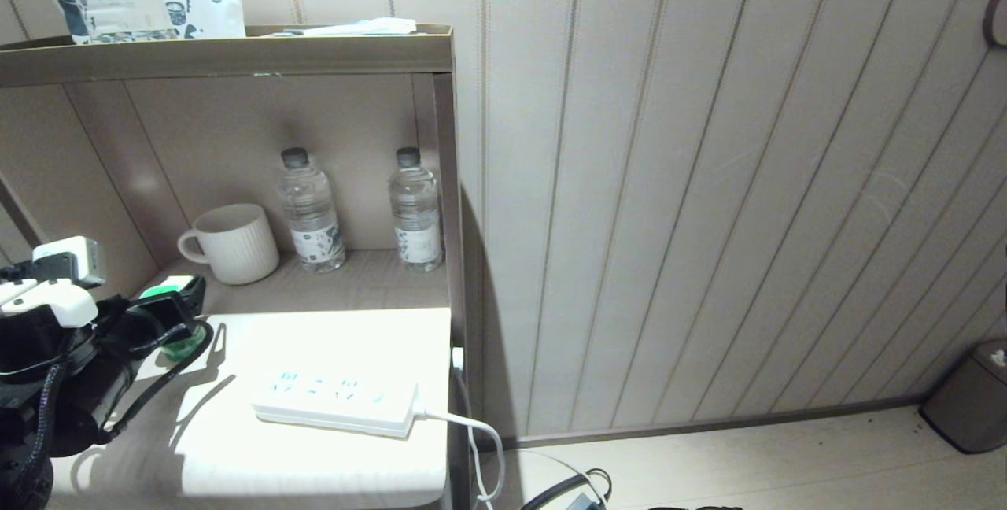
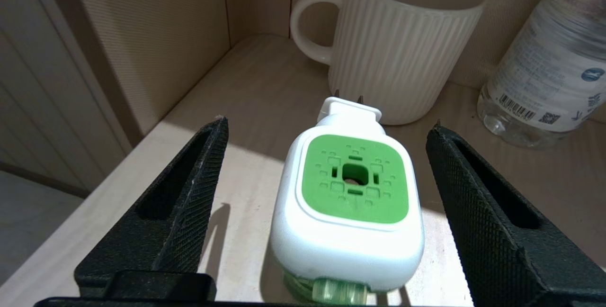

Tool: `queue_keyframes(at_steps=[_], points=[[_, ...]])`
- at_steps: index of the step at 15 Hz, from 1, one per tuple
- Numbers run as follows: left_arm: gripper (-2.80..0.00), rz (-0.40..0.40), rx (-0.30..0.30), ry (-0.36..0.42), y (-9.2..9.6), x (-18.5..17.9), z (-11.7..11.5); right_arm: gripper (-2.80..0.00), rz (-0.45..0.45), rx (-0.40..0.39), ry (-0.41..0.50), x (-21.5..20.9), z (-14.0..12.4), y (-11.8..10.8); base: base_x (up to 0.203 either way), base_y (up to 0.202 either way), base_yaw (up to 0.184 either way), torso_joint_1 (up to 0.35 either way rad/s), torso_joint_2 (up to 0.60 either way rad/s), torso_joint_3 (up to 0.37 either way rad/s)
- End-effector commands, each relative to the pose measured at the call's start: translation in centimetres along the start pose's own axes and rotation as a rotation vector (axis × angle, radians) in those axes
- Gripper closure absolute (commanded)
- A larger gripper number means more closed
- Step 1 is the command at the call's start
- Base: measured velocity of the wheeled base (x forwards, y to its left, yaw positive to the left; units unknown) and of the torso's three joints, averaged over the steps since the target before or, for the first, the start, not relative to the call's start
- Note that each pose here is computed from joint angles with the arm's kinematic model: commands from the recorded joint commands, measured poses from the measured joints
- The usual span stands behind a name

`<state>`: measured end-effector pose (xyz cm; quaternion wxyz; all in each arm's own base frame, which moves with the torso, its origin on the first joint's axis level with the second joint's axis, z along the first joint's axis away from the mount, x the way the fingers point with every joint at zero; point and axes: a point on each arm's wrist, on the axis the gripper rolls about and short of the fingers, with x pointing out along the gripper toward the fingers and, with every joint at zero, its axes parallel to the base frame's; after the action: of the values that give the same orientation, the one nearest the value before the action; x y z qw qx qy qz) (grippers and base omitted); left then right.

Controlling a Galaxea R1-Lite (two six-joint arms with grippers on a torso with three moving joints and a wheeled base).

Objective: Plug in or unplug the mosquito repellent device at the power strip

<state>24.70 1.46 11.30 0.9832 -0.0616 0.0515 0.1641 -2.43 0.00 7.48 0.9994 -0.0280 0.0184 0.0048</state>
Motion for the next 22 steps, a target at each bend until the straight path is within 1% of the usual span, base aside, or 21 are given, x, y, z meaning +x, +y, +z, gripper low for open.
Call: queue_keyframes(at_steps=[1, 3, 6, 9, 10, 12, 13, 14, 15, 16, 17, 18, 19, 20, 21, 22], points=[[-2.80, -0.007, 0.005, -0.040, 0.3, -1.5, 1.0, 0.00, 0.001, -0.001, 0.001, 0.0, 0.0, 0.0, 0.000, 0.000, 0.000, 0.000, 0.00, 0.000], [-2.80, -0.018, 0.019, -0.075, 0.6, -3.0, 1.9, 0.00, 0.001, -0.001, 0.001, 0.0, 0.0, 0.0, 0.000, 0.000, 0.000, 0.000, 0.00, 0.000], [-2.80, -0.046, 0.033, -0.137, 1.1, -5.7, 3.9, 0.00, 0.001, -0.001, 0.001, 0.0, 0.0, 0.0, 0.000, 0.000, 0.000, 0.000, 0.00, 0.000], [-2.80, -0.061, 0.038, -0.187, 1.8, -8.9, 5.6, 0.00, 0.001, -0.001, 0.001, 0.0, 0.0, 0.0, 0.000, 0.000, 0.000, 0.000, 0.00, 0.000], [0.00, -0.063, 0.046, -0.207, 2.1, -10.3, 6.1, 0.00, 0.001, -0.001, 0.001, 0.0, 0.0, 0.0, 0.000, 0.000, 0.000, 0.000, 0.00, 0.000], [0.00, -0.062, 0.069, -0.242, 2.9, -13.5, 7.1, 0.00, 0.001, -0.001, 0.001, 0.0, 0.0, 0.0, 0.000, 0.000, 0.000, 0.000, 0.00, 0.000], [0.00, -0.062, 0.083, -0.240, 3.3, -15.0, 7.5, 0.00, 0.001, -0.001, 0.001, 0.0, 0.0, 0.0, 0.000, 0.000, 0.000, 0.000, 0.00, 0.000], [0.00, -0.064, 0.103, -0.209, 3.8, -16.8, 7.8, 0.00, 0.001, -0.001, 0.001, 0.0, 0.0, 0.0, 0.000, 0.000, 0.000, 0.000, 0.00, 0.000], [0.00, -0.068, 0.116, -0.184, 4.2, -18.4, 7.8, 0.00, 0.001, -0.001, 0.001, 0.0, 0.0, 0.0, 0.000, 0.000, 0.000, 0.000, 0.00, 0.000], [0.00, -0.073, 0.121, -0.183, 4.9, -20.4, 7.6, 0.00, 0.001, -0.001, 0.001, 0.0, 0.0, 0.0, 0.000, 0.000, 0.000, 0.000, 0.00, 0.000], [0.00, -0.081, 0.119, -0.207, 5.5, -22.3, 7.1, 0.00, 0.001, -0.001, 0.001, 0.0, 0.0, 0.0, 0.000, 0.000, 0.000, 0.000, 0.00, 0.000], [0.00, -0.093, 0.115, -0.237, 6.1, -23.9, 6.4, 0.00, 0.001, -0.001, 0.001, 0.0, 0.0, 0.0, 0.000, 0.000, 0.000, 0.000, 0.00, 0.000], [0.00, -0.106, 0.118, -0.254, 6.7, -25.3, 5.0, 0.00, 0.001, -0.001, 0.001, 0.0, 0.0, 0.0, 0.000, 0.000, 0.000, 0.000, 0.00, 0.000], [0.00, -0.118, 0.134, -0.231, 7.2, -25.8, 2.8, 0.00, 0.001, -0.001, 0.001, 0.0, 0.0, 0.0, 0.000, 0.000, 0.000, 0.000, 0.00, 0.000], [0.00, -0.127, 0.154, -0.180, 7.4, -25.6, 0.5, 0.00, 0.001, -0.001, 0.001, 0.0, 0.0, 0.0, 0.000, 0.000, 0.000, 0.000, 0.00, 0.000], [0.00, -0.145, 0.169, -0.142, 7.5, -25.3, -1.3, 0.00, 0.001, -0.001, 0.001, 0.0, 0.0, 0.0, 0.000, 0.000, 0.000, 0.000, 0.00, 0.000]])
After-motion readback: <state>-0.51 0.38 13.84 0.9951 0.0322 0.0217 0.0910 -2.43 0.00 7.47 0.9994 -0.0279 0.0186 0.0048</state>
